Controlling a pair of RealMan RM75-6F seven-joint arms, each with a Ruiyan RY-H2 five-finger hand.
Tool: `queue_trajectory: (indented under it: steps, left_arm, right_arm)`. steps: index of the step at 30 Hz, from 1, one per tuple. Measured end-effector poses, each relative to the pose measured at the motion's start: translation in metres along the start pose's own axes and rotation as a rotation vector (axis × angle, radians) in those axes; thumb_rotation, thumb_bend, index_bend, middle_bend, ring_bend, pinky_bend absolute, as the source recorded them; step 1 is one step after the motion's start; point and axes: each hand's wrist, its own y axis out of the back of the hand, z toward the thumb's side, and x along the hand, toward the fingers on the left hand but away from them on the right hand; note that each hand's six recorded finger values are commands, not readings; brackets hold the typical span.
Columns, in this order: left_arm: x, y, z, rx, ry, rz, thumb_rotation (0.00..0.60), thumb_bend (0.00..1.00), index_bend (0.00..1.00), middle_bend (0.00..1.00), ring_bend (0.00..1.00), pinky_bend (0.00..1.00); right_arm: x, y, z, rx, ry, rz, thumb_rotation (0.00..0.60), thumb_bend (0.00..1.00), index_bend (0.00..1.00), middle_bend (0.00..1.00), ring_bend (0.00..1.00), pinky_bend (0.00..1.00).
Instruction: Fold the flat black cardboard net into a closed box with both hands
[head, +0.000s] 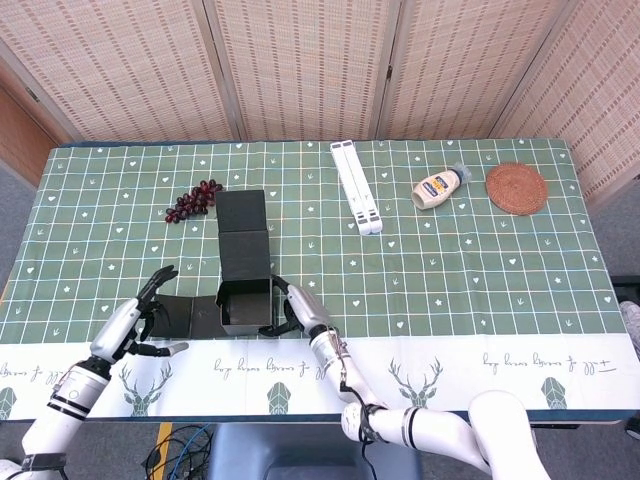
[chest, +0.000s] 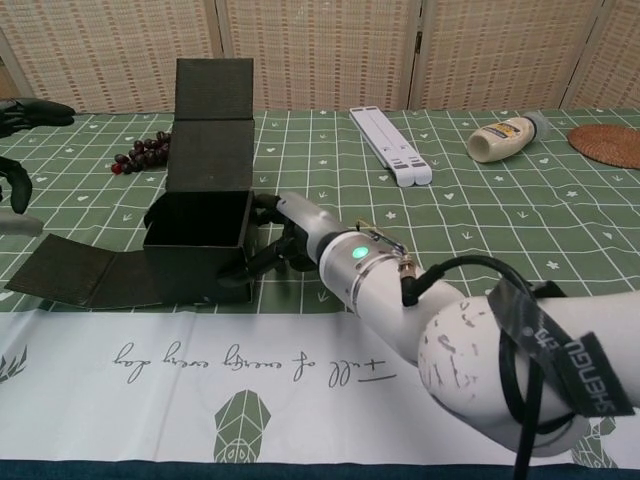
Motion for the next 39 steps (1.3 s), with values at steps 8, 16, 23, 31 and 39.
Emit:
queue_trajectory:
  steps: [8, 16, 23, 31, 39]
  left_arm:
    - [-0.001, 0.014, -0.001, 0.027, -0.010, 0.098, 0.600, 0.08, 0.11, 0.00, 0.58, 0.82]
    - [0.004, 0.025, -0.004, 0.087, -0.044, 0.254, 0.600, 0.08, 0.09, 0.00, 0.63, 0.90]
    - [0.012, 0.024, -0.020, 0.139, -0.009, 0.322, 0.600, 0.08, 0.01, 0.00, 0.63, 0.90]
    - [0.027, 0.012, -0.028, 0.113, -0.005, 0.357, 0.600, 0.08, 0.00, 0.00, 0.62, 0.90]
    - [0.040, -0.015, -0.013, -0.014, -0.092, 0.371, 0.600, 0.08, 0.00, 0.00, 0.63, 0.90]
  right_arm:
    - [0.013, 0.025, 0.001, -0.089, 0.025, -0.027, 0.600, 0.29, 0.22, 0.39, 0.80, 1.00]
    - [0.040, 0.066, 0.000, -0.334, 0.059, -0.062, 0.600, 0.30, 0.23, 0.39, 0.80, 1.00]
    - [0.063, 0.098, 0.007, -0.461, 0.159, -0.107, 0.600, 0.30, 0.23, 0.39, 0.80, 1.00]
    - [0.085, 0.109, 0.010, -0.548, 0.242, -0.115, 0.600, 0.30, 0.23, 0.40, 0.80, 1.00]
    - [0.086, 0.091, 0.006, -0.520, 0.238, -0.085, 0.600, 0.30, 0.23, 0.40, 0.80, 1.00]
